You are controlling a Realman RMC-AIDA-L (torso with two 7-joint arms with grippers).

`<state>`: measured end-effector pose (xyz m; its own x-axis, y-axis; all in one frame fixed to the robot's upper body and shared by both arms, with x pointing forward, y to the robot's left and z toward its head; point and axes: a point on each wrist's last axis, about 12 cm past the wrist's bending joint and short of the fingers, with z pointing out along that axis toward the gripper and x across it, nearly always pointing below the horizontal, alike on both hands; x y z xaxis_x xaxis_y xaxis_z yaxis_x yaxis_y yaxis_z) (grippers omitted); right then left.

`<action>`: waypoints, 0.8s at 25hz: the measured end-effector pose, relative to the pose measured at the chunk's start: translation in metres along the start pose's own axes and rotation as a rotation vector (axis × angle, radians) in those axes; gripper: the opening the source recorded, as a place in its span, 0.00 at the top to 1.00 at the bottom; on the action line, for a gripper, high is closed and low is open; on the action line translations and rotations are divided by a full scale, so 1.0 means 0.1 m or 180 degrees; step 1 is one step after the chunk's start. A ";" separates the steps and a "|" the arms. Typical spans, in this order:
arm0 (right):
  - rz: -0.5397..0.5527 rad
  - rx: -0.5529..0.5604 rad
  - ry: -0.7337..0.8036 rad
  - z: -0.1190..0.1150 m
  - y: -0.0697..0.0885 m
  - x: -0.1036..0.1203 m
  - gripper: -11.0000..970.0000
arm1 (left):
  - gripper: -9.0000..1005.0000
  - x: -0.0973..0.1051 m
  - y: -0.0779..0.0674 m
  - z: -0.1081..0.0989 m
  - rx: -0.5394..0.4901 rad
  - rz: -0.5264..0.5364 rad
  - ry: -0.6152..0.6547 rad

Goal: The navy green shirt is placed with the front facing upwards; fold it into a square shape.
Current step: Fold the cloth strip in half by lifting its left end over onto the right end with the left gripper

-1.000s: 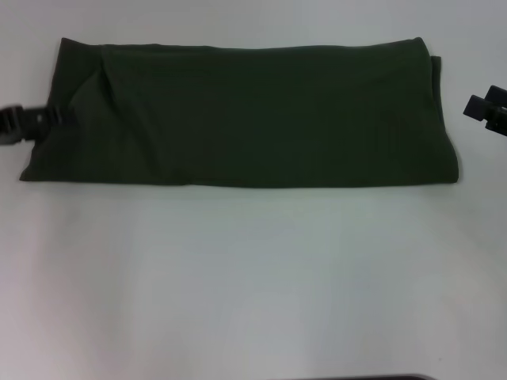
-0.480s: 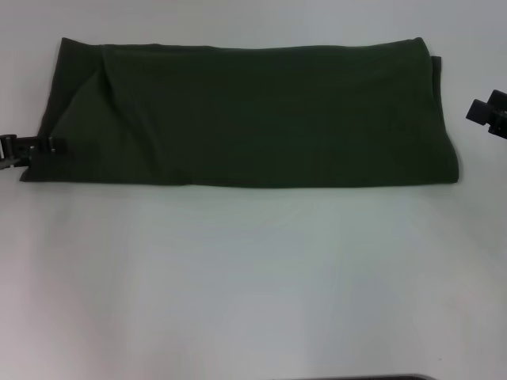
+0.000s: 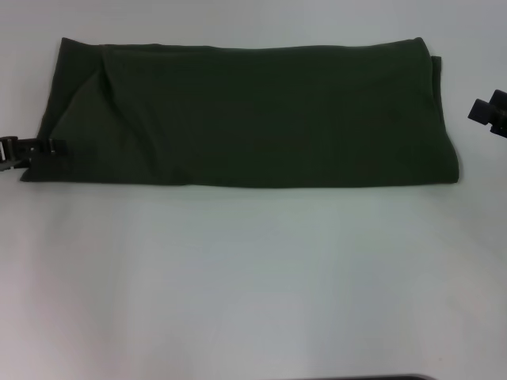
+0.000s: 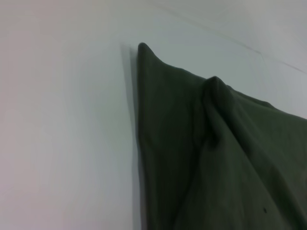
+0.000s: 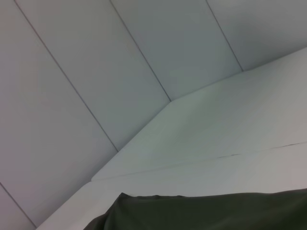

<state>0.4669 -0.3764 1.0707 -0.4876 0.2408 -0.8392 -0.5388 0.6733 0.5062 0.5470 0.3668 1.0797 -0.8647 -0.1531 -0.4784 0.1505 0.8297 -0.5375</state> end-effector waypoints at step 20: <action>-0.0005 -0.0037 -0.0001 0.00 0.01 -0.01 0.09 | 0.12 0.01 -0.11 0.10 0.0146 0.0028 0.0135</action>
<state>0.4670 -0.3757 1.0719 -0.4865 0.2400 -0.8401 -0.5476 0.6655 0.5072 0.5493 0.3516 1.0782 -0.8827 -0.1222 -0.4538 0.1791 0.8053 -0.5652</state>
